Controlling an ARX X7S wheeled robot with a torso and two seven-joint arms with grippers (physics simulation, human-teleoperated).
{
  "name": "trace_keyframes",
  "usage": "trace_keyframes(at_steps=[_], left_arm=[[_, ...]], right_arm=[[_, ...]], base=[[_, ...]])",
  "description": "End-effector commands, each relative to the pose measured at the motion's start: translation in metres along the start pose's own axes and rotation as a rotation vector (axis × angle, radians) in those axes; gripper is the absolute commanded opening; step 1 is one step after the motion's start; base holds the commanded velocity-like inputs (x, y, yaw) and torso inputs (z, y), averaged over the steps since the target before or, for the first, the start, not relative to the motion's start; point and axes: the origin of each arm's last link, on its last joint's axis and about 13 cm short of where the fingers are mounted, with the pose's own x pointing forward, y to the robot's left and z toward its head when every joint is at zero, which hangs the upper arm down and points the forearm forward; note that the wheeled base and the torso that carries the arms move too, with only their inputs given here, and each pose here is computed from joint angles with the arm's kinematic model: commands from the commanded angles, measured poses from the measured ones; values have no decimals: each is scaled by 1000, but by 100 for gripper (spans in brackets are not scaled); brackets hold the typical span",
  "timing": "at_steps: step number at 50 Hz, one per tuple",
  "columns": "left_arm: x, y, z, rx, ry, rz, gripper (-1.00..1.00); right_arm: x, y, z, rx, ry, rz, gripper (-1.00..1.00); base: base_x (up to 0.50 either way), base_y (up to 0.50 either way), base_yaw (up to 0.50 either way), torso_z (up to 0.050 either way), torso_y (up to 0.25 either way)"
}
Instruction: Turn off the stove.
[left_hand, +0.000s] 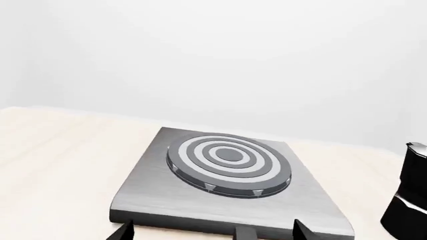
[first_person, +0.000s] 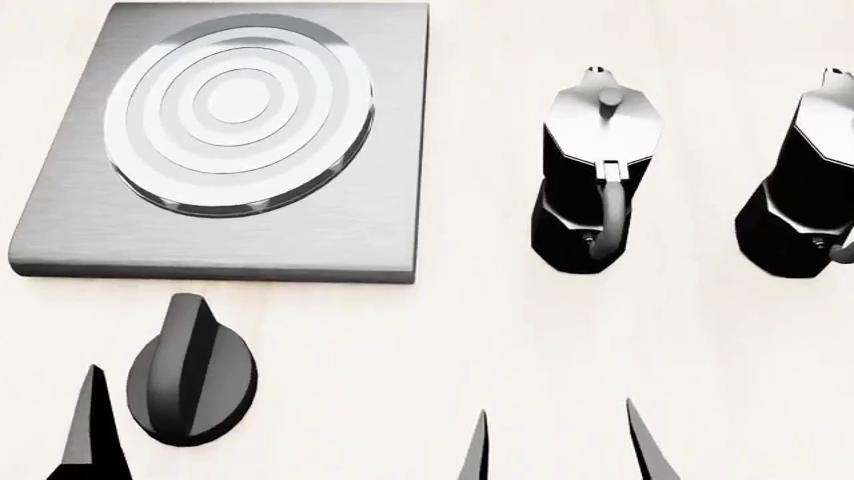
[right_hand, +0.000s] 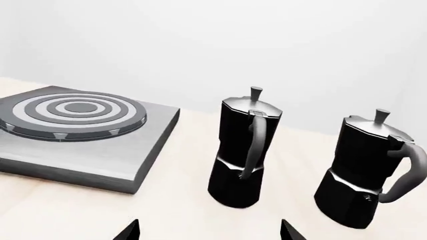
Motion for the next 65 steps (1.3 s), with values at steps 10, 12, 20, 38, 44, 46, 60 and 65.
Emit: trace_keyframes(at_steps=[10, 12, 20, 38, 44, 46, 60, 65], left_arm=[[4, -13, 18, -79, -25, -25, 100], [4, -15, 18, -80, -27, -31, 100], [6, -24, 22, -96, -36, -69, 100], [13, -33, 2, -88, -18, -63, 100], [19, -33, -8, -89, -15, -62, 100], [22, -33, -9, -105, -16, -70, 100], [26, -38, -21, -95, -21, -90, 100], [29, -38, -26, -80, -18, -78, 100]], right_arm=[[1, -1, 0, -2, 0, -3, 100], [1, -1, 0, -1, 1, -2, 100], [1, -1, 1, -3, 1, 0, 100], [1, -1, -1, -3, 10, 5, 100], [1, -1, -1, -2, 9, 8, 100], [2, -1, -1, -1, 10, 8, 100], [2, -1, -1, 1, 9, 10, 100], [2, -1, -1, 1, 10, 12, 100]], base=[[0, 0, 0, 0, 0], [0, 0, 0, 0, 0], [0, 0, 0, 0, 0], [0, 0, 0, 0, 0], [0, 0, 0, 0, 0], [0, 0, 0, 0, 0], [0, 0, 0, 0, 0], [0, 0, 0, 0, 0]])
